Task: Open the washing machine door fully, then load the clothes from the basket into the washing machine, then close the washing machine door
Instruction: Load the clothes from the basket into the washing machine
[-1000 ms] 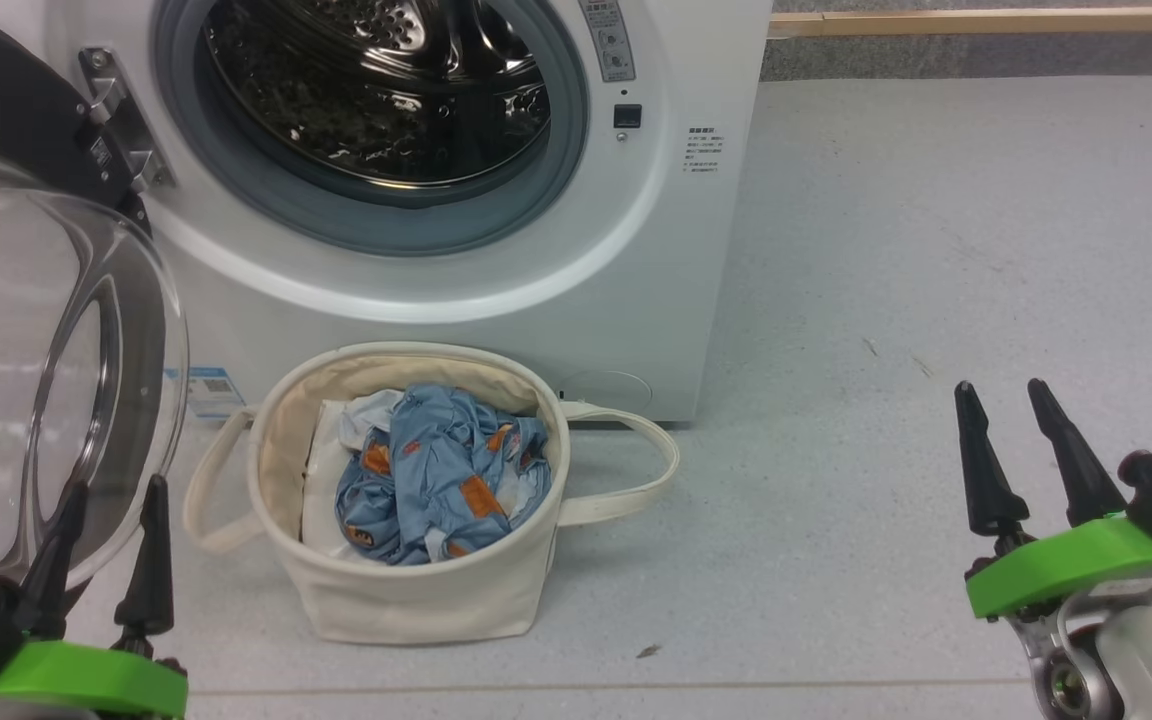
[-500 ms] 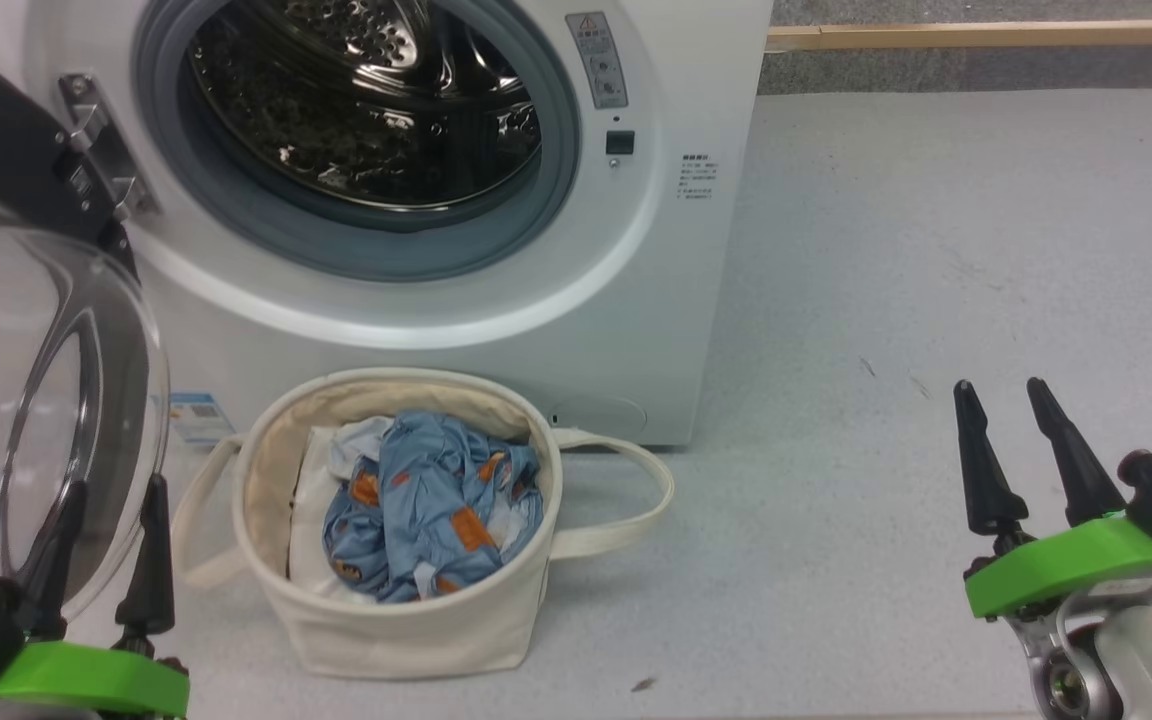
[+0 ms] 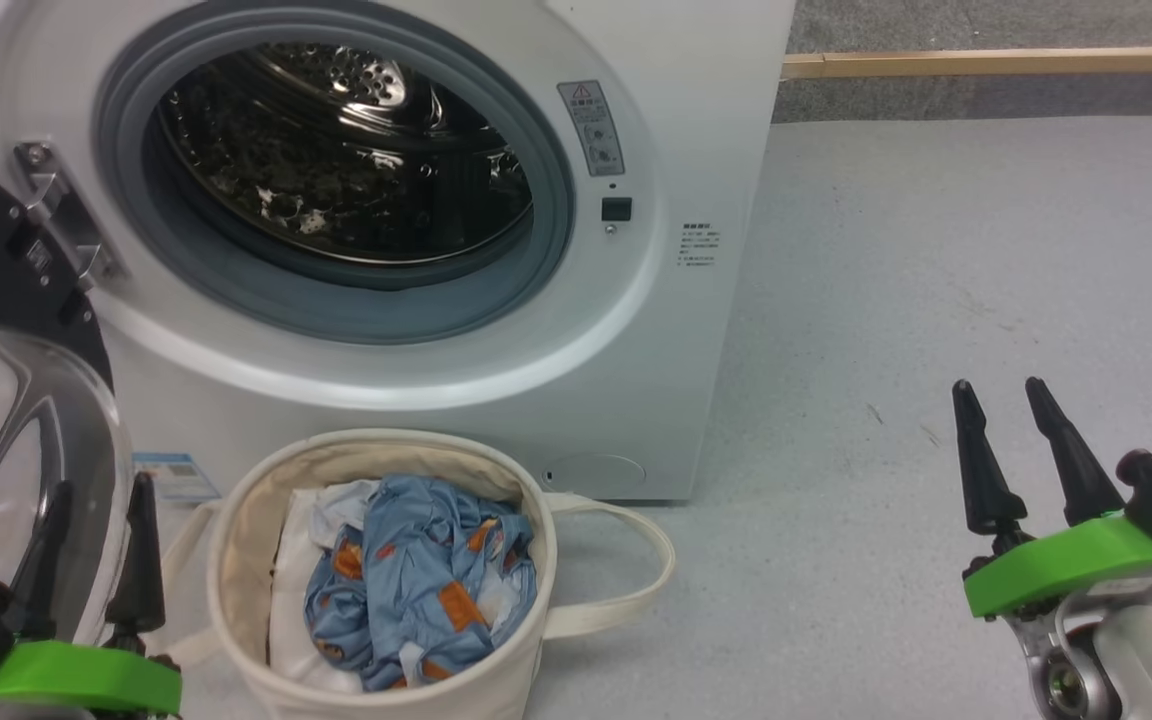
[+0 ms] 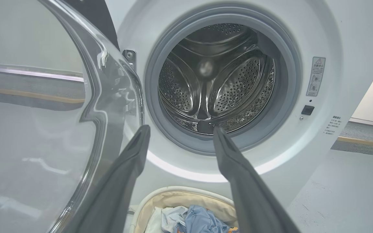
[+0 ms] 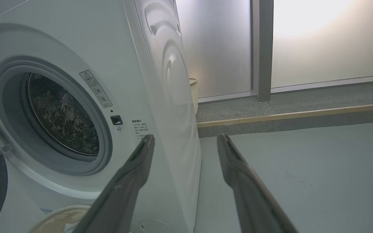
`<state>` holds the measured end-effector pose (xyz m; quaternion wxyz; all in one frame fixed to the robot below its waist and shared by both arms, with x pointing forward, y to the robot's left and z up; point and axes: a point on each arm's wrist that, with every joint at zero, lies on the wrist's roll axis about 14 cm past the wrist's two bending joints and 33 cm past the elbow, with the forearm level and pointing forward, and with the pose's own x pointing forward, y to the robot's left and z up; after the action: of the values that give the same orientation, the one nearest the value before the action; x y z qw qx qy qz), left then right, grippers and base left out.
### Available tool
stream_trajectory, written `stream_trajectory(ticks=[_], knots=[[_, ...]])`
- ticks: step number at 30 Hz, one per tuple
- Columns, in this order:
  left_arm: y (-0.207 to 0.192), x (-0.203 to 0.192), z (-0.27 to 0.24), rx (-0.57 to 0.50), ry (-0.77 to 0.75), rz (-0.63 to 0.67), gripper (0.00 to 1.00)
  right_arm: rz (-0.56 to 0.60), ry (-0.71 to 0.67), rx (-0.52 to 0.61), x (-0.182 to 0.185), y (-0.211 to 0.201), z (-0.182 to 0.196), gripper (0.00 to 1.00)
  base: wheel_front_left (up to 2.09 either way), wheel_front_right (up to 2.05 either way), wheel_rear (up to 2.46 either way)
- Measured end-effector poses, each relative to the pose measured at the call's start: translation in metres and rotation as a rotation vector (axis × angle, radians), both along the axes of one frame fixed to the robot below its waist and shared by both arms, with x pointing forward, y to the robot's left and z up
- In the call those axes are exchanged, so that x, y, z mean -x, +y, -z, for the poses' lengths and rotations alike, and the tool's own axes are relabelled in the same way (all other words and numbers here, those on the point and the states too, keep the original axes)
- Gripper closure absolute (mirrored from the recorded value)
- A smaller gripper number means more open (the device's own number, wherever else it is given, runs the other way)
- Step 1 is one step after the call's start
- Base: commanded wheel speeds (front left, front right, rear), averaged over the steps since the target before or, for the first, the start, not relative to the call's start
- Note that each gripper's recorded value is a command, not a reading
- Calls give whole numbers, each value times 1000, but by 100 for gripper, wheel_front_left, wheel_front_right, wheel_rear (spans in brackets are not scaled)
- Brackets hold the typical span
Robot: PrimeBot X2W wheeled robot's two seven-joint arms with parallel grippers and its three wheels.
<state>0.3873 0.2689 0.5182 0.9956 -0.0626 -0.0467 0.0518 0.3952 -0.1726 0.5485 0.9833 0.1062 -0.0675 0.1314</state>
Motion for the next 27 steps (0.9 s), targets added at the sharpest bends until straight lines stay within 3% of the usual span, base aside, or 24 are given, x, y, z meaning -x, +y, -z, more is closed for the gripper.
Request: stream_trajectory(ticks=[27], knots=[[-1,1,10,24,22,-18,0,-27,21,-1,-2,9,7,0,13,-13,0]])
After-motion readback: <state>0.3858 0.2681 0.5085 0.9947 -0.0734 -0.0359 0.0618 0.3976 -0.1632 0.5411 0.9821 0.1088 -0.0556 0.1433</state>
